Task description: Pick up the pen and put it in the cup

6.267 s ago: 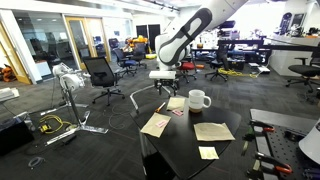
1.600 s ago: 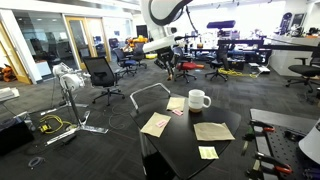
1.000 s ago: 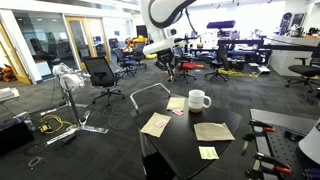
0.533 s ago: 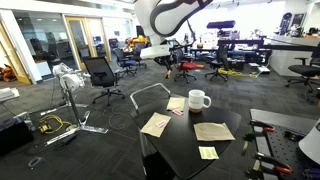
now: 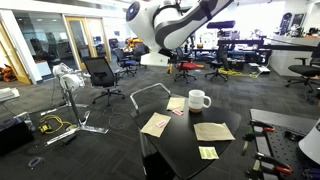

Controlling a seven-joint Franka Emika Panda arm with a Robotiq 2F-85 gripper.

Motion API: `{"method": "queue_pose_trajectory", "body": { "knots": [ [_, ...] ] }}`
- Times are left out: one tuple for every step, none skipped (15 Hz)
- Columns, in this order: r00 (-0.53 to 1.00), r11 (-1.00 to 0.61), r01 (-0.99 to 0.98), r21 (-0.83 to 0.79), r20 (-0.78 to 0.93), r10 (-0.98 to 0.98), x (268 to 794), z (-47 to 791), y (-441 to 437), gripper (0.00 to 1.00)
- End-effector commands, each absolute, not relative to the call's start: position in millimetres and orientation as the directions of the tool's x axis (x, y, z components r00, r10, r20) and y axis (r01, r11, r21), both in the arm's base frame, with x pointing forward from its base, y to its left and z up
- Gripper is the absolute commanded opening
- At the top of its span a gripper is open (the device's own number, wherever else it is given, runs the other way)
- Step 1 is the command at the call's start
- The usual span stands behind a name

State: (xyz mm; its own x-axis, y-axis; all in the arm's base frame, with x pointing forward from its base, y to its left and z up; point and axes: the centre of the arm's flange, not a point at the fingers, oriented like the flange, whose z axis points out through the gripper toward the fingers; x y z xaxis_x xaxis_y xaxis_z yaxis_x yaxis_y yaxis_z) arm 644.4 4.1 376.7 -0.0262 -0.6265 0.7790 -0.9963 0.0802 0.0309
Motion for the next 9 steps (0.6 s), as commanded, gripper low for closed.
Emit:
{"method": "queue_pose_trajectory", "body": {
  "knots": [
    [-0.038, 0.147, -0.988, 0.045, 0.854, -0.518, 622, 384, 14, 0.03],
    [-0.032, 0.168, -0.984, 0.058, 0.875, -0.484, 617, 384, 16, 0.03],
    [-0.021, 0.184, -0.980, 0.072, 0.889, -0.458, 614, 385, 16, 0.03],
    [-0.015, 0.203, -0.976, 0.081, 0.901, -0.433, 610, 385, 17, 0.03],
    [0.003, 0.213, -0.972, 0.102, 0.907, -0.420, 607, 385, 18, 0.03],
    [0.015, 0.226, -0.967, 0.116, 0.913, -0.407, 604, 384, 18, 0.03],
    [0.023, 0.238, -0.963, 0.127, 0.917, -0.397, 601, 384, 17, 0.03],
    [0.034, 0.248, -0.959, 0.141, 0.920, -0.391, 599, 384, 17, 0.03],
    [0.038, 0.259, -0.954, 0.148, 0.923, -0.384, 597, 383, 15, 0.03]
  ]
}}
